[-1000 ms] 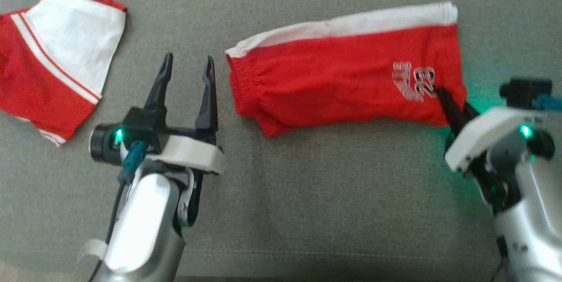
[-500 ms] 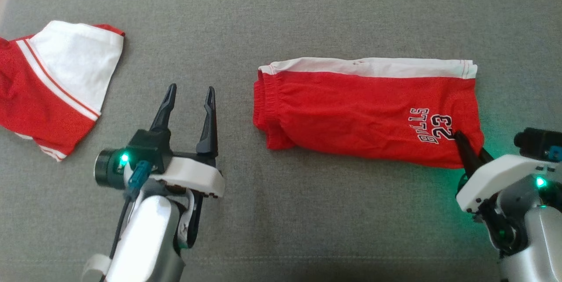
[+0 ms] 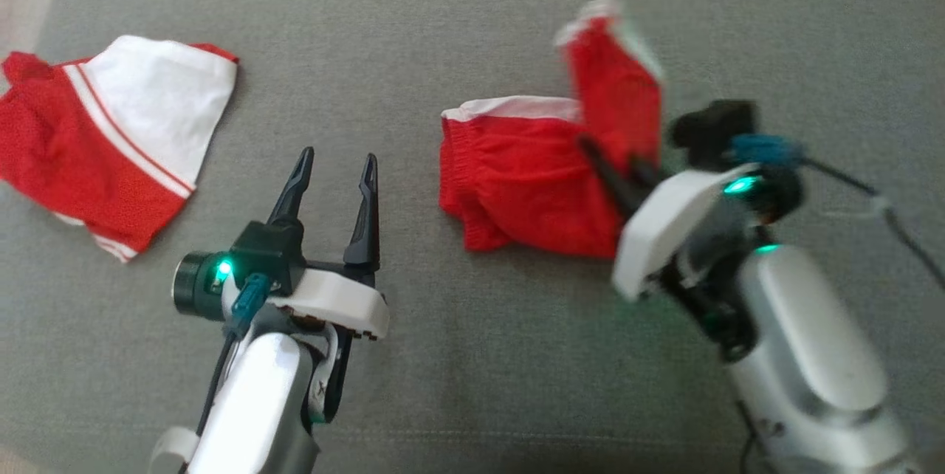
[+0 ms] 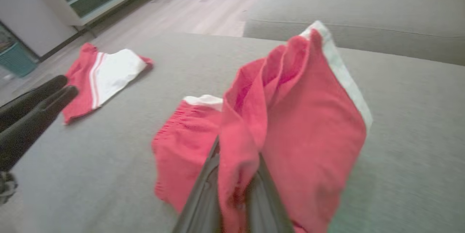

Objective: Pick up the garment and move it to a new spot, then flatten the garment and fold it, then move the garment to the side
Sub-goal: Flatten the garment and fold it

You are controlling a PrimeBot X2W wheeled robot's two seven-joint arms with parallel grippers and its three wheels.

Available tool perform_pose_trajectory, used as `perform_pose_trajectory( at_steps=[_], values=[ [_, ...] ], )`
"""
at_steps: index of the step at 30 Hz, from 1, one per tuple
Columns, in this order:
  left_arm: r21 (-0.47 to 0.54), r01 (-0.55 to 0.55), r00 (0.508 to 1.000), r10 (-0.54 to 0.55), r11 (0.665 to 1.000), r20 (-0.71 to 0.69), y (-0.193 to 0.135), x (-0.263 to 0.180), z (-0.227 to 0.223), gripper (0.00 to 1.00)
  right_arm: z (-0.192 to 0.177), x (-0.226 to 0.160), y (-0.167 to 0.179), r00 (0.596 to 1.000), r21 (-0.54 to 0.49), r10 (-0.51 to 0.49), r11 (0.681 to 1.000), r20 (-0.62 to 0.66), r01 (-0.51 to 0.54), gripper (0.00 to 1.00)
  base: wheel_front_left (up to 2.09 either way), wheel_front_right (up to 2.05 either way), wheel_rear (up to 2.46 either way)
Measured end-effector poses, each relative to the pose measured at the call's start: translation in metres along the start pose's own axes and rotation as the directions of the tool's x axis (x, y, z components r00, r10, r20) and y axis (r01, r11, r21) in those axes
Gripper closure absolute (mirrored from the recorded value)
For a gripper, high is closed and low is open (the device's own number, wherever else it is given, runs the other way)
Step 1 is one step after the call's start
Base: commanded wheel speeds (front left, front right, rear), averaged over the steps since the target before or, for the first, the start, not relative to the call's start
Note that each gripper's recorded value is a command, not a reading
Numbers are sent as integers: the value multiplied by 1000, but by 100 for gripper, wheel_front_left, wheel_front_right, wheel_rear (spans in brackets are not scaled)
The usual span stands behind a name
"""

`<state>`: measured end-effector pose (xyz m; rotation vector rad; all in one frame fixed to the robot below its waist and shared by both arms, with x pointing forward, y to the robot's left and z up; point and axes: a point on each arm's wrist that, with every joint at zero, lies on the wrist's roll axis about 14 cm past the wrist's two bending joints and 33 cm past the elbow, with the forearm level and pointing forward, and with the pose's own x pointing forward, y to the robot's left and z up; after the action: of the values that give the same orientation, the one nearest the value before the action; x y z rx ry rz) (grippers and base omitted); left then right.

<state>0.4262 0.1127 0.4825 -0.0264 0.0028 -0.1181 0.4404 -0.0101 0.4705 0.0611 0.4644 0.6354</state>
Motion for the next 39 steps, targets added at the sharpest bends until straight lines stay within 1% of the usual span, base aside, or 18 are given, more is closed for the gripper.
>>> perform_pose_trajectory(
  at_steps=[3,5,10,11,12,14,17,19,23,26,28,30,34,37,39],
  values=[
    [-5,-18,1000,18,1000,-4,6,-3,0,0,-14,10,39,993,10,109,994,-44,-108,100,0,0,0],
    [-3,-28,1000,28,1000,-5,9,-5,0,0,-25,14,57,984,21,162,987,-72,-161,100,0,0,0],
    [0,-41,999,41,999,-15,13,-7,-4,0,-44,20,76,970,40,214,977,-112,-211,100,0,0,0],
    [0,-43,999,43,999,-19,14,-7,-5,0,-47,21,77,969,41,217,976,-117,-214,82,0,0,0],
    [1,-44,999,44,999,-22,14,-7,-6,0,-50,22,77,969,43,218,976,-117,-214,0,0,0,0],
    [1,-45,999,45,999,-29,15,-7,-9,0,-51,23,75,971,45,214,977,-108,-210,0,0,0,0],
    [-7,-43,998,43,999,-38,14,-6,-12,0,-42,24,69,980,38,193,981,-39,-191,0,0,0,0],
    [-9,-43,998,43,999,-35,13,-6,-12,0,-23,21,67,980,41,186,981,69,-189,0,0,0,0],
    [-10,-35,999,34,999,-33,9,-3,-12,0,17,11,59,952,30,155,985,263,-169,0,0,0,0],
    [-11,-22,999,22,1000,-30,5,-2,-11,0,30,-2,30,935,53,61,995,349,-85,0,0,0,0],
    [-9,-17,1000,17,1000,-27,3,-1,-10,0,28,-14,5,928,73,-20,997,373,-8,0,0,0,0],
    [-4,-13,1000,13,1000,-23,2,0,-9,0,24,-28,-23,918,92,-111,992,382,82,0,0,0,0],
    [5,-4,1000,4,1000,-12,0,2,-6,0,14,-60,-69,882,130,-272,962,383,240,0,0,0,0],
    [15,3,1000,-3,1000,2,-1,4,-1,0,2,-83,-92,856,150,-365,931,367,333,0,0,0,0],
    [25,4,1000,-5,1000,13,0,5,3,0,-5,-96,-101,841,162,-406,914,358,372,0,0,0,0]
  ],
)
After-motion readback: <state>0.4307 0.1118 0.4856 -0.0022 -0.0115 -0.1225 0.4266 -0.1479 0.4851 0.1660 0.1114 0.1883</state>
